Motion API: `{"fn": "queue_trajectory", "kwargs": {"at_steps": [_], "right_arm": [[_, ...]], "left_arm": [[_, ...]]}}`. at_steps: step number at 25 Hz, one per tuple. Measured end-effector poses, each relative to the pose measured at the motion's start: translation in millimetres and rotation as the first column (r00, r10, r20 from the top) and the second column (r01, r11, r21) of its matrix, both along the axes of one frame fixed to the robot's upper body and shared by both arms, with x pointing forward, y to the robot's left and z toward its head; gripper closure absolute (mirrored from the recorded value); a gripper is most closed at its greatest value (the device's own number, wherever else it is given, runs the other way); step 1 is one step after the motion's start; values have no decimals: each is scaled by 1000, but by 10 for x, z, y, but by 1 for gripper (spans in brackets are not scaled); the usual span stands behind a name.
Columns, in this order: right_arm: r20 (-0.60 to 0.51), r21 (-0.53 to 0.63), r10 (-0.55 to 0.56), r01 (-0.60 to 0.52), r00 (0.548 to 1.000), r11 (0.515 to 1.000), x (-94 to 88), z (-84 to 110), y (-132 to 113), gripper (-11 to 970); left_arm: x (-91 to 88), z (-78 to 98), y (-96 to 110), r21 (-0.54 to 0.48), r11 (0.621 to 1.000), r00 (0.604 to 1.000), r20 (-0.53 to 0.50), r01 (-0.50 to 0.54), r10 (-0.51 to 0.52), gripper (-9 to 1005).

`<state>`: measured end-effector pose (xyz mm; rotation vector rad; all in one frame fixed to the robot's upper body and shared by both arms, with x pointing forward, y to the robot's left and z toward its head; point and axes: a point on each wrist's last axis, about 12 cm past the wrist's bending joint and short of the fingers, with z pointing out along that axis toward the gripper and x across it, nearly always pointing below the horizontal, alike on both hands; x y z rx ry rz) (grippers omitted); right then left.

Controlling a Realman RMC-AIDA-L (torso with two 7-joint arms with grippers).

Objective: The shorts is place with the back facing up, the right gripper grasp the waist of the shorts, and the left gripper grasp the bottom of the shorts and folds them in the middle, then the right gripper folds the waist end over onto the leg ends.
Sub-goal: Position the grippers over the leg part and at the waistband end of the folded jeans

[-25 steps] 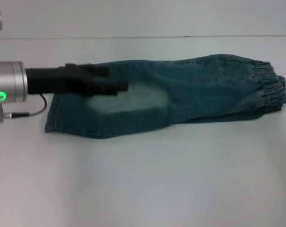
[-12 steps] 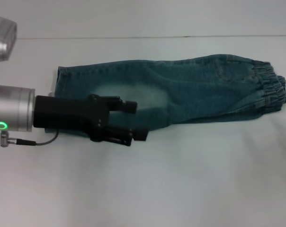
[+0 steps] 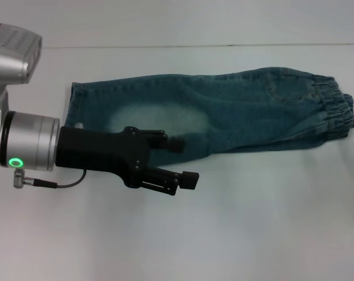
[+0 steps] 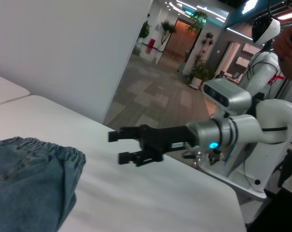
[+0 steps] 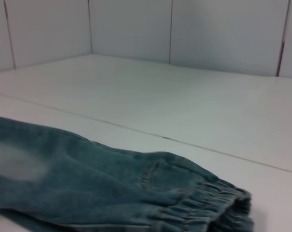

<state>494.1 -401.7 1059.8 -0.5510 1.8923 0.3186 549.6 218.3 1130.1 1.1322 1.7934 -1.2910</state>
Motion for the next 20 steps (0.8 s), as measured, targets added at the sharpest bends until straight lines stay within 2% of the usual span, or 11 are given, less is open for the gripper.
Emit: {"fn": "queue_trajectory", "kwargs": {"at_steps": [9, 20], "right_arm": [[-72, -100, 52, -59, 996, 993, 303, -89, 165, 107], [-107, -172, 107, -124, 988, 977, 545, -147, 392, 129]], "left_arm": [[-24, -1, -69, -16, 1000, 1000, -6, 14, -15, 63], [-33, -9, -134, -22, 999, 1000, -1, 27, -27, 63]]}}
